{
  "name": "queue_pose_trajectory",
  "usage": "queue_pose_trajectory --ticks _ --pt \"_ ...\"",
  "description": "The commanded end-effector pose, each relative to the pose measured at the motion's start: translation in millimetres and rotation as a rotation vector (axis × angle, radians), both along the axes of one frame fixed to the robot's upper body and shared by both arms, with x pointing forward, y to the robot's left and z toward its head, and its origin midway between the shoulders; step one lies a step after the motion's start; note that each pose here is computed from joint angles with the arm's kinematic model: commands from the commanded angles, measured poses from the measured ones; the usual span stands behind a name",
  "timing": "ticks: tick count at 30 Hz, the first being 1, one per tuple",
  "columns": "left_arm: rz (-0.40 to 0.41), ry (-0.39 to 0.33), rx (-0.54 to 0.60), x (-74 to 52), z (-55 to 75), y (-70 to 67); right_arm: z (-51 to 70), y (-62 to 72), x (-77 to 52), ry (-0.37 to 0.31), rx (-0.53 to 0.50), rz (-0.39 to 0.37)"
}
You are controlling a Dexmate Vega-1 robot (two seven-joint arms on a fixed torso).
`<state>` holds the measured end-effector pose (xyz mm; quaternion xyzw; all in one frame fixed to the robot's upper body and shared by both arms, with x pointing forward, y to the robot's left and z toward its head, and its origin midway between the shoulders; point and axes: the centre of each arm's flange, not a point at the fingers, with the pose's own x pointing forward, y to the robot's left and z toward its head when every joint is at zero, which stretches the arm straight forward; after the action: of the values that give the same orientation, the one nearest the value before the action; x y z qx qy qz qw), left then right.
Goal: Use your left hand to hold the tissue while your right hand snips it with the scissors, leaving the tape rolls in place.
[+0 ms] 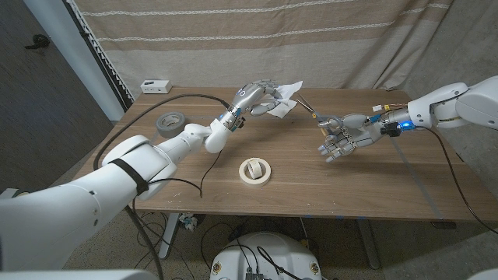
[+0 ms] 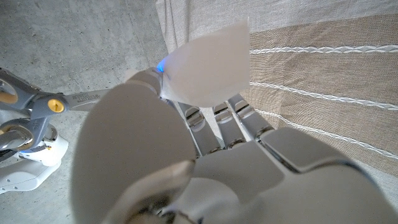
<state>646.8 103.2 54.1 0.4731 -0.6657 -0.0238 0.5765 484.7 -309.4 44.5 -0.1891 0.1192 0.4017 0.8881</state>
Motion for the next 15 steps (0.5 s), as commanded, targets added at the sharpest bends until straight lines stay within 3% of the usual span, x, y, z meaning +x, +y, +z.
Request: queue_pose_trajectory --ticks 1,15 --pt "-0.011 -0.008 0.004 -2.4 0.3 -0.2 1.8 2.0 1.9 0.010 -0.008 0.004" --pt "-0.012 -0.024 0.029 -3.8 0.7 -1.6 7.0 -1.8 3.5 0.017 -0.034 -0.014"
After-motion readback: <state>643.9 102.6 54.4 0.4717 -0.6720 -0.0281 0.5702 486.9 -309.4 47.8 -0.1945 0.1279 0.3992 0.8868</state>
